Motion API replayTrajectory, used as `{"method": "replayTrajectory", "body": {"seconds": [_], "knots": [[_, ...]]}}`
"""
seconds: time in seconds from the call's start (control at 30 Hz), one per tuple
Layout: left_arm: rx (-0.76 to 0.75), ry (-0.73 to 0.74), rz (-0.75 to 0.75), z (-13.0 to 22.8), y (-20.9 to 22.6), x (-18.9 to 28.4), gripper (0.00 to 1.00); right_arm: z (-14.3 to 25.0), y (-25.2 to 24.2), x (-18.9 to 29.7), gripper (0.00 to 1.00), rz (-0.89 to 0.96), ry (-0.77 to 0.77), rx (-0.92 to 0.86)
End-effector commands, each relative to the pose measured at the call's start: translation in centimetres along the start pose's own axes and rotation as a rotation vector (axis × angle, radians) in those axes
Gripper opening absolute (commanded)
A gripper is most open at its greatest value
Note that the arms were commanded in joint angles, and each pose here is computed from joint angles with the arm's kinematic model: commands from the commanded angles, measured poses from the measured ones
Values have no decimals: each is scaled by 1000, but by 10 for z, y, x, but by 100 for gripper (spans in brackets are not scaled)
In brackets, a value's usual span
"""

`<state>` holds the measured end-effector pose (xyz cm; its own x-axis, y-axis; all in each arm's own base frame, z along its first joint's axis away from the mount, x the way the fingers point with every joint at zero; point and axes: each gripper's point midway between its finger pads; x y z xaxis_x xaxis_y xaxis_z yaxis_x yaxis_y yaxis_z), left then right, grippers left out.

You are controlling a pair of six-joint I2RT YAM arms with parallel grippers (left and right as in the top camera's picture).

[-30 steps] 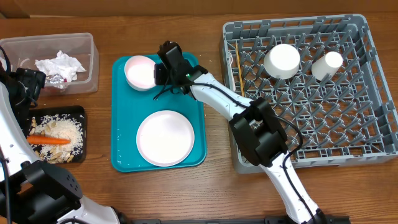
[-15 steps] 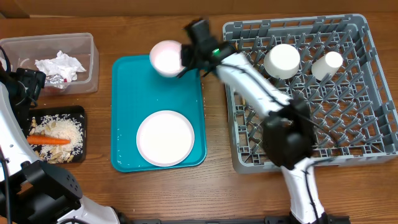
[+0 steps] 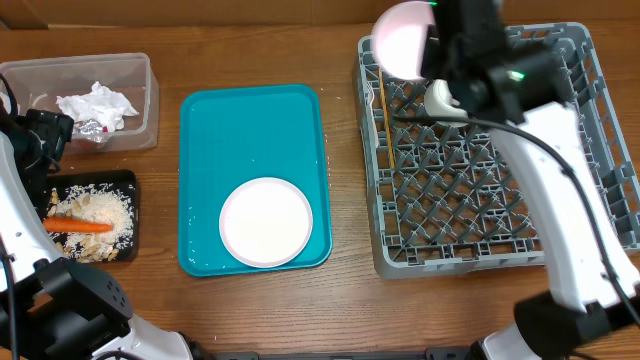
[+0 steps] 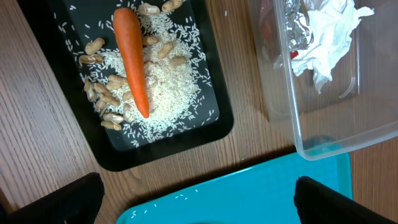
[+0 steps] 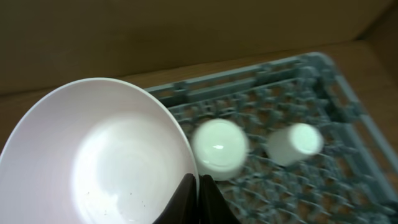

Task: Sort waste into correct bins and load items into the dishwasher rack
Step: 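Lift the pink bowl and carry it to the rack's right side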

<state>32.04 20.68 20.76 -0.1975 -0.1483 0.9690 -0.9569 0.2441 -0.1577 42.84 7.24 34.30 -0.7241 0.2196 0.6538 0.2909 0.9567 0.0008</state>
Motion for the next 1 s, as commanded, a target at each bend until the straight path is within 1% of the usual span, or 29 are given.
{"method": "replayTrajectory", "body": {"seconds": [0.0, 0.13, 0.23, 0.3, 0.4, 0.57, 0.73, 0.87, 0.97], "knots": [[12, -9, -10, -1, 1, 0, 100, -18, -52, 23, 4, 165, -81, -66], [12, -9, -10, -1, 1, 0, 100, -5, -98, 36, 4, 287, -35, -134], [12, -9, -10, -1, 1, 0, 100, 7, -140, 48, 4, 466, -20, -187], [12, -9, -10, -1, 1, 0, 100, 13, -165, 57, 4, 591, -39, -243], [12, -9, -10, -1, 1, 0, 100, 19, -192, 67, 4, 732, -87, -320], [12, -9, -10, -1, 1, 0, 100, 27, -204, 60, 4, 839, -111, -280], [12, -9, -10, -1, 1, 0, 100, 37, -215, 45, 4, 975, -152, -163], [12, -9, -10, -1, 1, 0, 100, 55, -221, 25, 4, 1053, -165, -83], [12, -9, -10, -1, 1, 0, 100, 69, -225, 12, 4, 1120, -210, -4]]}}
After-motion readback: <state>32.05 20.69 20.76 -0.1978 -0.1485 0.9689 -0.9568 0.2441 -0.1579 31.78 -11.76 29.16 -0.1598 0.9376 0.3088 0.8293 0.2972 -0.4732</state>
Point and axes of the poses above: each gripper's point midway between its finger pads, its own x axis back along the fingers, its own y axis along the line the jaws close on, z = x × y, and after that the axes turned 4 degrees about -x, right-handed
